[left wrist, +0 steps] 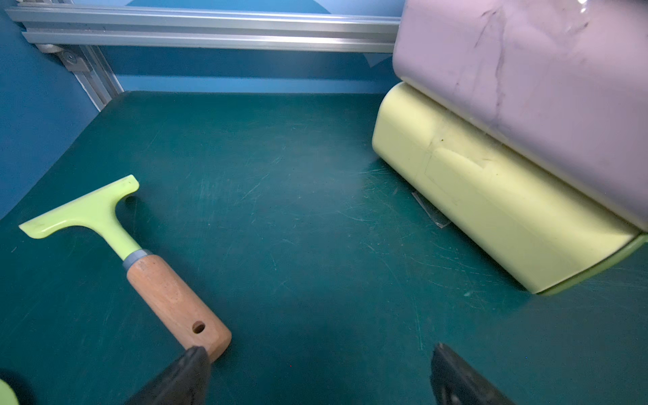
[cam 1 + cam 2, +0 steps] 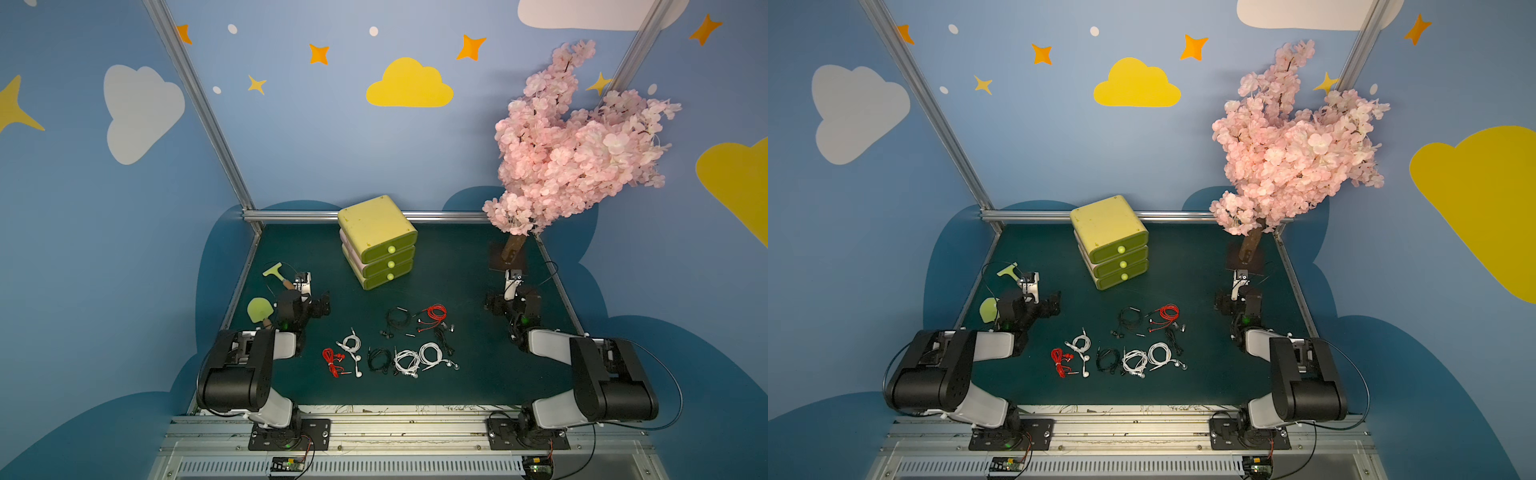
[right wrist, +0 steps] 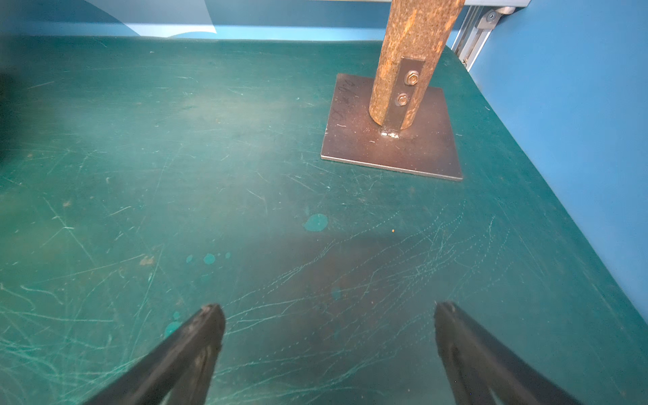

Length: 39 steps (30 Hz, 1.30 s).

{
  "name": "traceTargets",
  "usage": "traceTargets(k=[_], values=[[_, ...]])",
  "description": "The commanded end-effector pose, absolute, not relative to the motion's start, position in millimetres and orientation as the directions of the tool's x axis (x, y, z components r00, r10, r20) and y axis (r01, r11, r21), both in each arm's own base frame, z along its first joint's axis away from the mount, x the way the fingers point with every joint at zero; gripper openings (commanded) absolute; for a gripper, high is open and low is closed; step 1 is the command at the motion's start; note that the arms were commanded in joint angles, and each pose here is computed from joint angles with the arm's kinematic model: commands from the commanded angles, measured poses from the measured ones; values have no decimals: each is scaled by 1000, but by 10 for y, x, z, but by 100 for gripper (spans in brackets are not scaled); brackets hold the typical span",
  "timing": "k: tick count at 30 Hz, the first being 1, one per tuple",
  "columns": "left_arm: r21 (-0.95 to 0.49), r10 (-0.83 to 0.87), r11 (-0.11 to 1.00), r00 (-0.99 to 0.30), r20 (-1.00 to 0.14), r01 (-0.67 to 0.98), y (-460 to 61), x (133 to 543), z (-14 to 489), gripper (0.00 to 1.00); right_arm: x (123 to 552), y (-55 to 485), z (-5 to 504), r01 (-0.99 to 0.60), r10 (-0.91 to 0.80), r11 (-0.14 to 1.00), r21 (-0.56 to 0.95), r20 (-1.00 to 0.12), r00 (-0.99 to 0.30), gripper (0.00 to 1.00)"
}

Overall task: Place the wired earphones into the drawer by color
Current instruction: Open the drawer in the storage box.

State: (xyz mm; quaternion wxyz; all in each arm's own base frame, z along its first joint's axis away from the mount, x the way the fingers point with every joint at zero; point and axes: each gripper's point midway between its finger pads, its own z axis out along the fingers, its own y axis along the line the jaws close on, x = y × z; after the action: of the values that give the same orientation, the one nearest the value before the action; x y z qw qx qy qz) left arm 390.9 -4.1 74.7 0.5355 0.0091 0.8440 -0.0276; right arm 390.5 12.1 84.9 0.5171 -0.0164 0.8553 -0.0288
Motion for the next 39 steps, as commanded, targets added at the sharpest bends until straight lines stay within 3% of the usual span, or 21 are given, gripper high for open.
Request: traceTargets(k=[1, 25, 32, 35, 39], values=[[-35, -8, 998, -400, -917, 61, -65, 3939, 826, 100, 3924, 134, 866, -1, -60, 998, -67, -884, -464, 98], [-39, -12, 997, -396, -918, 61, -54, 3941, 840, 100, 3929, 131, 886, -3, -54, 998, -59, -886, -461, 98], [-43, -16, 997, -407, -913, 57, -72, 3907, 1216, 100, 3895, 44, 1222, 46, -30, 997, -59, -876, -482, 98], [-110, -101, 994, -420, -902, -3, -22, 3842, 1436, 100, 3870, 3, 1434, 105, 61, 994, 10, -868, -493, 98], [-259, -305, 952, -428, -851, -164, 103, 3693, 1664, 100, 3820, 225, 1698, 35, 146, 988, 150, -836, -530, 98]])
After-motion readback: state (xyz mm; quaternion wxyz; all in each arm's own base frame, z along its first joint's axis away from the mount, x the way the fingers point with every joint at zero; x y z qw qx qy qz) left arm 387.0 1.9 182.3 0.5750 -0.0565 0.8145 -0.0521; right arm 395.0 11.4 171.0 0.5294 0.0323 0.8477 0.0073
